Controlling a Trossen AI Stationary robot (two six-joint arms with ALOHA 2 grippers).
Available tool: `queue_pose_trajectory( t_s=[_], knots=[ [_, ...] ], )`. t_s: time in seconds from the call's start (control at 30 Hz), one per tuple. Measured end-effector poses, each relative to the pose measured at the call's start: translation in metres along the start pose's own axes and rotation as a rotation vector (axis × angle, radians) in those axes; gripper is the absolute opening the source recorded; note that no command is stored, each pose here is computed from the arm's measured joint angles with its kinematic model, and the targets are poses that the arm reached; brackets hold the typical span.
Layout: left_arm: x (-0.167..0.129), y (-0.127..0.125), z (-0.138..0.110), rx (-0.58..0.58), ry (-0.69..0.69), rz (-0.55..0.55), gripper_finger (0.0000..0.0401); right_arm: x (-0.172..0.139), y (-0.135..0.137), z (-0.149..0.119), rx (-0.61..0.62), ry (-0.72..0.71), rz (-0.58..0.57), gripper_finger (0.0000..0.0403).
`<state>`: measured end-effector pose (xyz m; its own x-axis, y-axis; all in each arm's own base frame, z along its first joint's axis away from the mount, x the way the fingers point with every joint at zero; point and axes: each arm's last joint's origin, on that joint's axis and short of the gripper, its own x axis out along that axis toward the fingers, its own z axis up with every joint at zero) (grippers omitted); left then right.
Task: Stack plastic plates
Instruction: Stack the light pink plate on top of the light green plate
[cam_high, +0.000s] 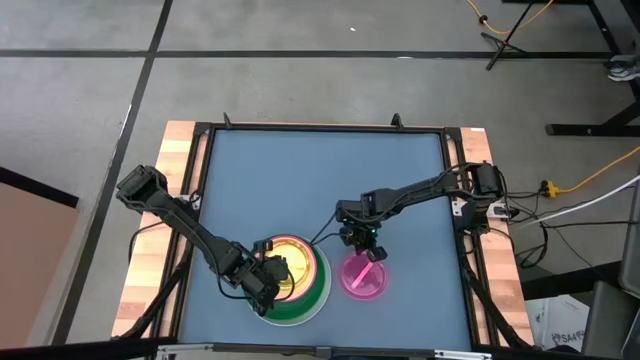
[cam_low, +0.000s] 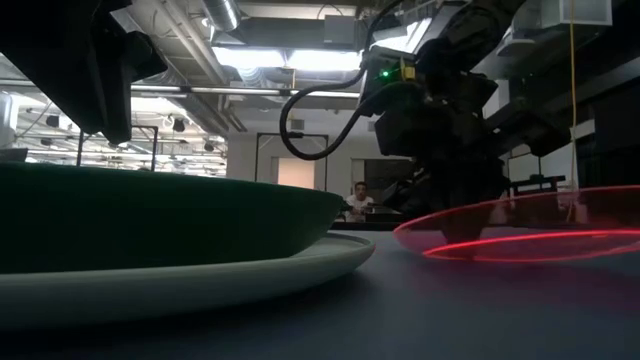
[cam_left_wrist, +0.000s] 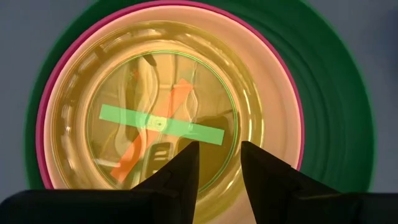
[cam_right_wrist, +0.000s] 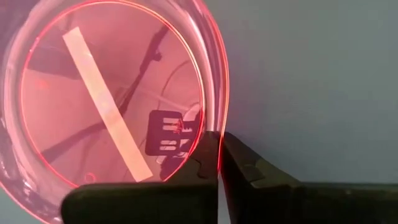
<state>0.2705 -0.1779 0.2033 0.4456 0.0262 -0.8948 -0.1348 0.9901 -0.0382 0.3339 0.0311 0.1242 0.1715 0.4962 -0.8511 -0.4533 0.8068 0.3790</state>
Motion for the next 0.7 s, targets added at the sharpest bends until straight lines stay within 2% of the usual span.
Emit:
queue_pose_trajectory(
  t_s=[0.2,0.7],
  knots=[
    [0.000,0.000,0.000,0.000,0.000,0.000,0.0111,-0.005,0.001,0.011,-0.032,-0.007,-0.004,0.0000],
    [-0.001,-0.001,-0.005,0.018,0.043,-0.001,0.0111,-0.049,0.012,0.052,-0.164,0.004,-0.006,0.0000]
  ],
)
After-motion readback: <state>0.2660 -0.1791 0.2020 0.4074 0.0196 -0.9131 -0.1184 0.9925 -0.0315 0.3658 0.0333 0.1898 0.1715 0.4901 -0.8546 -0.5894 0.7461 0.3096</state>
